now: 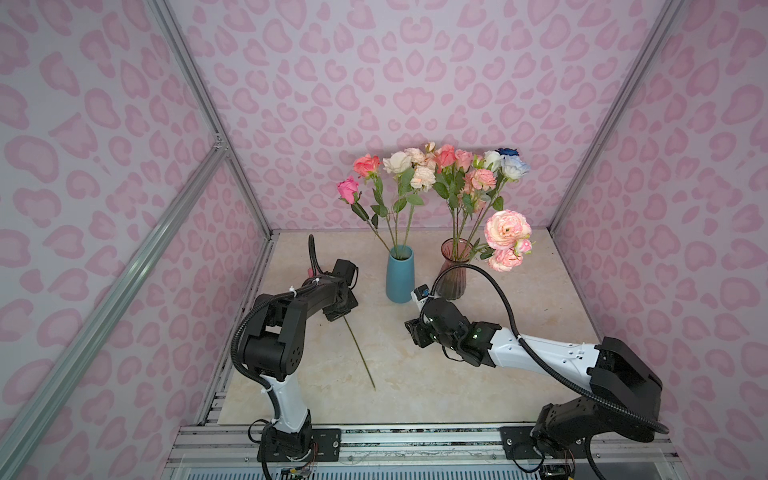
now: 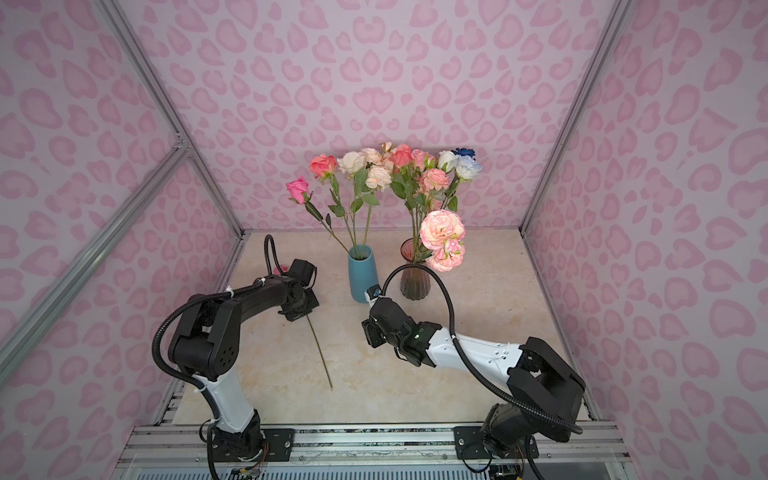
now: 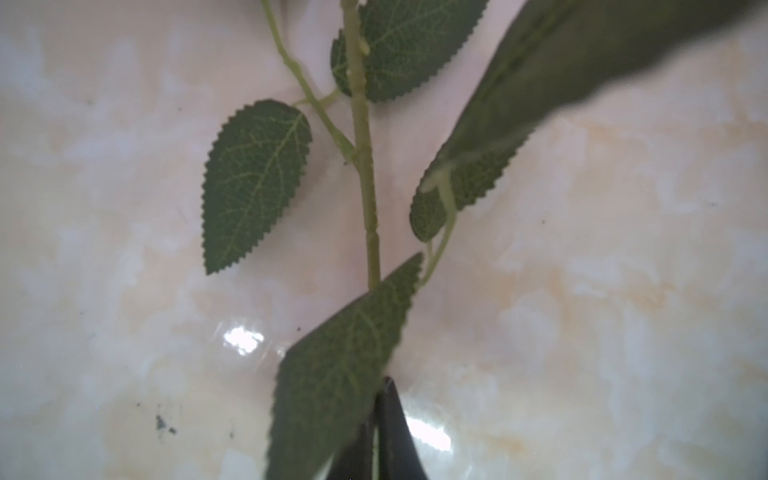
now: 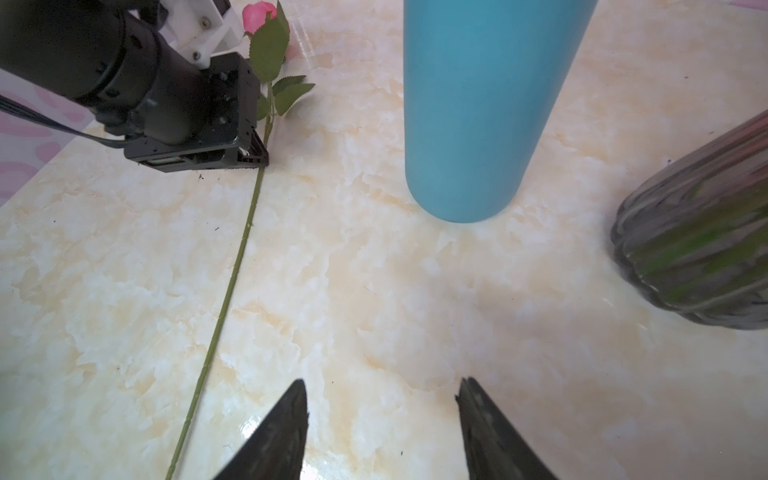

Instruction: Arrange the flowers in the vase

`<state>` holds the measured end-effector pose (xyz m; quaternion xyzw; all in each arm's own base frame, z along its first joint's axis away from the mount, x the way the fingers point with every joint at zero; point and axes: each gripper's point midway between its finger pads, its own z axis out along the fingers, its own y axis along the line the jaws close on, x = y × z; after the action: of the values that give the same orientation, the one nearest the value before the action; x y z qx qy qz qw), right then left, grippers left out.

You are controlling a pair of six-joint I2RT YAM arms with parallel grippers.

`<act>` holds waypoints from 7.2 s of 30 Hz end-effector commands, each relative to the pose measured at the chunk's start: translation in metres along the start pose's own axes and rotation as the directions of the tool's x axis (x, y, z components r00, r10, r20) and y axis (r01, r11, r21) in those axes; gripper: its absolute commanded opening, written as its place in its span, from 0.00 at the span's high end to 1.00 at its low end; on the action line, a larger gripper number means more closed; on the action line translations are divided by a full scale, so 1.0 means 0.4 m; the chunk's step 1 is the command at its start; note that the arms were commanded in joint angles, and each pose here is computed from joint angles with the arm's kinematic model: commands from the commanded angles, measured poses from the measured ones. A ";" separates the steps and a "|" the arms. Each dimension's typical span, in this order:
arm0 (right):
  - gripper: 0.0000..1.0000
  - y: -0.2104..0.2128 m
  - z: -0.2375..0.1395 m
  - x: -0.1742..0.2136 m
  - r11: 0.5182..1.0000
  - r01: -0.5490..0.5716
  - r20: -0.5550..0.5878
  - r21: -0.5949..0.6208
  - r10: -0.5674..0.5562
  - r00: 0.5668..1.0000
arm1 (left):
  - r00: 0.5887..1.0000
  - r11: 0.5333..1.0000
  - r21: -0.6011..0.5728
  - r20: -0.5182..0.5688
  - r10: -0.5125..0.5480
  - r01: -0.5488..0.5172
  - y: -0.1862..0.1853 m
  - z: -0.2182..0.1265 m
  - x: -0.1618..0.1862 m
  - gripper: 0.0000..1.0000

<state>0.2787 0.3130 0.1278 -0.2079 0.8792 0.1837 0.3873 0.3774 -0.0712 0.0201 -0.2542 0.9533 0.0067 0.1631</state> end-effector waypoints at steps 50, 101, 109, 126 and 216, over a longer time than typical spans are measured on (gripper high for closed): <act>0.42 -0.047 -0.002 0.015 0.990 -0.060 0.164 0.125 0.039 0.986 | 0.182 0.390 0.273 0.950 -0.256 -0.880 -0.315 -1.339 -0.047 0.97; 0.42 -0.049 0.005 0.022 0.990 -0.065 0.160 0.129 0.044 0.986 | 0.051 0.519 0.171 0.970 -0.237 -0.838 -0.627 -1.205 -0.190 0.97; 0.42 -0.047 0.012 0.028 0.990 -0.064 0.152 0.127 0.044 0.987 | 0.146 0.530 0.233 0.969 -0.201 -0.815 -0.606 -1.105 -0.192 0.97; 0.42 -0.048 0.006 0.025 0.989 -0.069 0.156 0.129 0.048 0.987 | 0.191 0.557 0.238 0.971 -0.142 -0.796 -0.592 -1.053 -0.195 0.77; 0.00 -0.881 -0.203 0.080 0.718 -0.312 0.430 0.622 0.020 0.903 | 0.538 0.894 0.123 0.830 0.146 -0.431 0.154 -0.197 -0.200 0.02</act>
<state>0.3884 -0.0429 0.1130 0.0830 0.7806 -0.1132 0.6091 0.3837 0.0147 0.1029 -0.0375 0.8077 -0.0022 0.5884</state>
